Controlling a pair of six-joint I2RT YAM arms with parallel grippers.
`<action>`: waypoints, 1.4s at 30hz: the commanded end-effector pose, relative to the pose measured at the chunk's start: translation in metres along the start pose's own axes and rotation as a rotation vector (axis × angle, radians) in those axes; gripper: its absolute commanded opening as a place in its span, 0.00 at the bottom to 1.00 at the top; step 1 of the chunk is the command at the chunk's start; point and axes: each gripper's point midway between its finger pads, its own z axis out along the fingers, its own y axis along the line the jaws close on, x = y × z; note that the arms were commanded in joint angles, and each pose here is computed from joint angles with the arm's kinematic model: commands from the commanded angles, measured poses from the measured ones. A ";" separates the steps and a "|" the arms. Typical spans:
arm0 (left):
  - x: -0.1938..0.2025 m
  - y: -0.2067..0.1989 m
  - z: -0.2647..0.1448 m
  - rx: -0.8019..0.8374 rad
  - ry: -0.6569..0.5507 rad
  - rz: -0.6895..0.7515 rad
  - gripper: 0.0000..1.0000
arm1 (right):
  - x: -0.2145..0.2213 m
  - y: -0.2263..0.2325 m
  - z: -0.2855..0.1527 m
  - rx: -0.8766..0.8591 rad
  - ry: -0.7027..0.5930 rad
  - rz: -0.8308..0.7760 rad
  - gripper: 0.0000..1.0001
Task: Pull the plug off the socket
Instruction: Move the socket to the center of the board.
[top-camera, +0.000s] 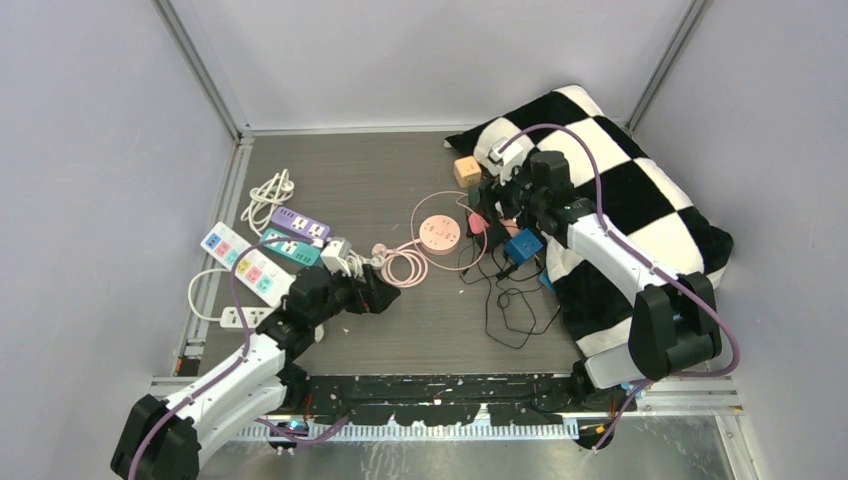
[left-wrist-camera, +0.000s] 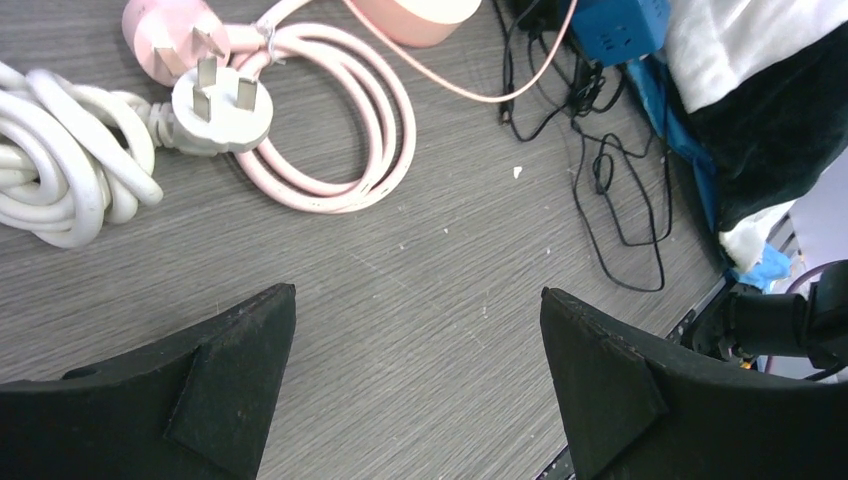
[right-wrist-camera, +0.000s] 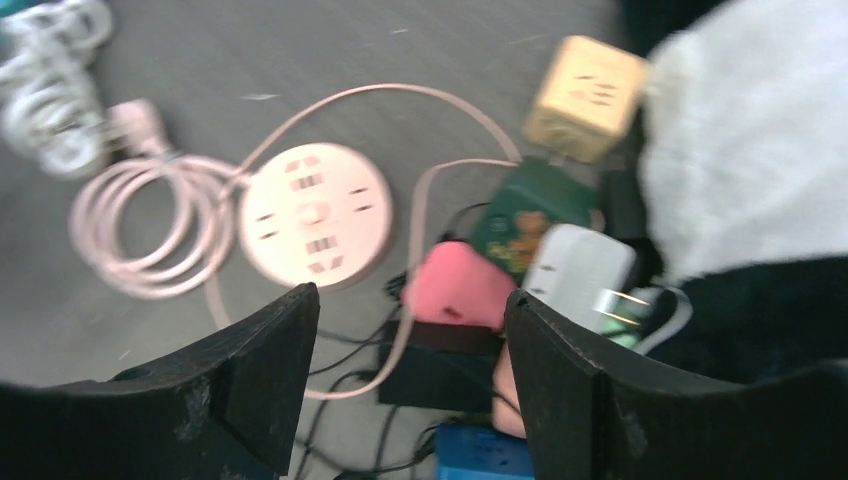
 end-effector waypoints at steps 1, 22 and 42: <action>-0.018 -0.014 0.007 0.047 -0.034 0.024 0.93 | -0.009 0.068 -0.023 -0.425 0.004 -0.026 0.73; -0.060 0.006 0.068 -0.098 0.176 0.440 0.82 | 0.016 0.107 -0.012 -0.632 0.189 0.106 0.69; -0.043 0.042 0.145 -0.040 0.566 0.769 0.48 | 0.013 0.091 -0.015 -0.613 0.175 0.151 0.68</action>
